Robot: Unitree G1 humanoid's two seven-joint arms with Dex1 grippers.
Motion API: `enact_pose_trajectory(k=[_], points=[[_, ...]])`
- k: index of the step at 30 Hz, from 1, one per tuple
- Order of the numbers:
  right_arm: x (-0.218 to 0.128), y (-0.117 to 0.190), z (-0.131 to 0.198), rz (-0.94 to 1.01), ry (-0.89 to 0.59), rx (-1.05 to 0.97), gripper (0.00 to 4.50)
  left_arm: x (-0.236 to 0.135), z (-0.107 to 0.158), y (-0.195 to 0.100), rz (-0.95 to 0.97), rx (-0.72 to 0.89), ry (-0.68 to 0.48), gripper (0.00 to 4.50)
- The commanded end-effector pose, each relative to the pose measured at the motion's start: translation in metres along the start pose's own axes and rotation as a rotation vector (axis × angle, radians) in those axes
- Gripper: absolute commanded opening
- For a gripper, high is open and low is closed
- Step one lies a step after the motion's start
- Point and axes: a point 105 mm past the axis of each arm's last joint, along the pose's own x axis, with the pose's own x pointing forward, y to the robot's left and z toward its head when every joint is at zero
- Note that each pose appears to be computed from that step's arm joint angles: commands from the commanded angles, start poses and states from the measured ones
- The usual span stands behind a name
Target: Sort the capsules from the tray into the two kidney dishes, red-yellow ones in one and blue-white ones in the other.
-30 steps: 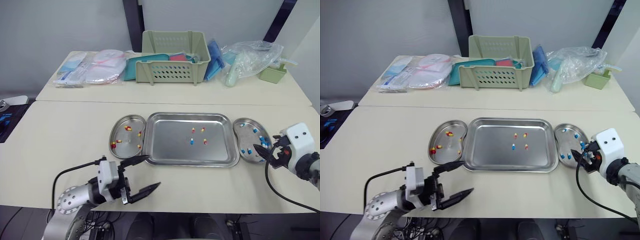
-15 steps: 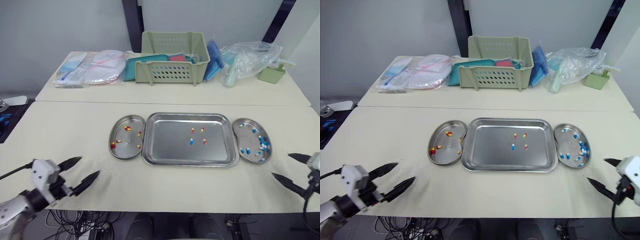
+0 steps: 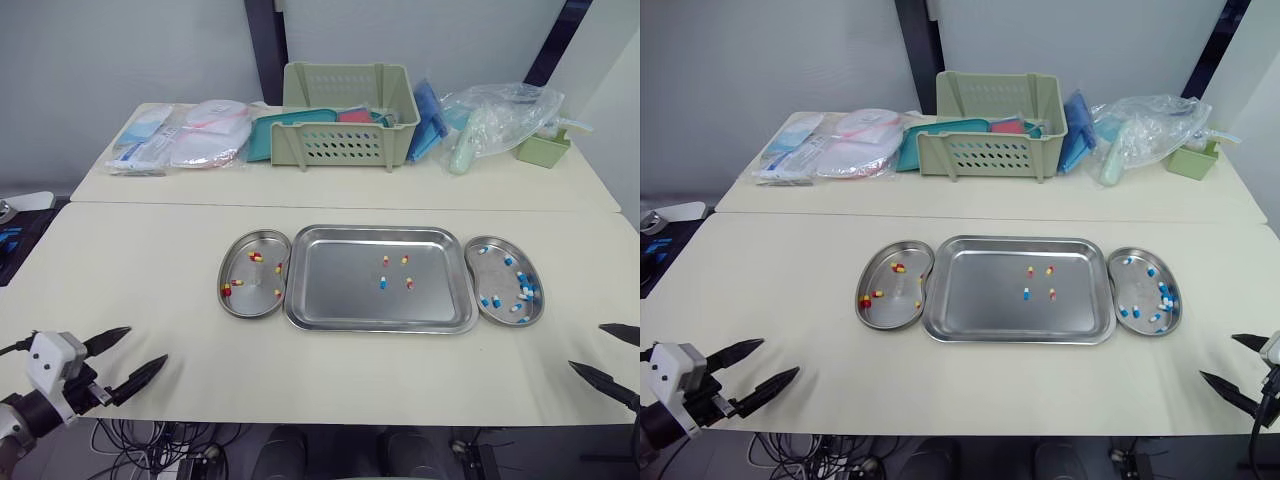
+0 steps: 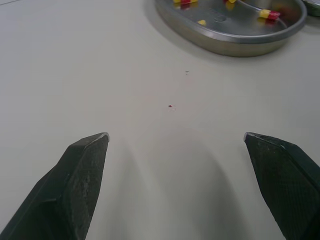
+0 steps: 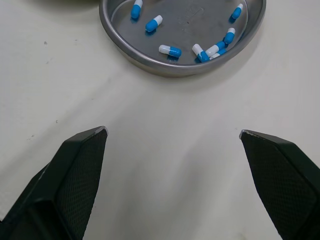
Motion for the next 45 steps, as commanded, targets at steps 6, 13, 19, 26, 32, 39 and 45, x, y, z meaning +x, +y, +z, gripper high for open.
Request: enact_pose_trajectory(k=[6, 13, 19, 26, 32, 39, 45], points=[[-0.015, -0.007, -0.002, -0.024, 0.016, -0.009, 4.48, 0.046, 0.036, -0.08, -0.273, 0.034, -0.154, 4.5], [-0.016, 0.004, 0.0, 0.007, 0.016, -0.018, 4.48, 0.078, 0.059, -0.119, -0.366, 0.035, -0.279, 4.5], [-0.007, 0.042, 0.032, 0.199, -0.034, -0.021, 4.48, 0.089, 0.064, -0.125, -0.394, 0.03, -0.312, 4.5], [0.035, 0.095, 0.104, 0.324, -0.218, -0.019, 4.48, 0.091, 0.064, -0.132, -0.418, 0.024, -0.31, 4.5], [0.088, 0.121, 0.145, 0.279, -0.298, 0.09, 4.48, 0.097, 0.068, -0.136, -0.433, 0.024, -0.315, 4.5], [0.138, 0.125, 0.159, 0.121, -0.262, 0.112, 3.29, 0.099, 0.069, -0.139, -0.437, 0.025, -0.318, 4.5], [0.164, 0.124, 0.175, 0.026, -0.251, 0.118, 1.93, 0.099, 0.068, -0.144, -0.449, 0.023, -0.319, 4.5]])
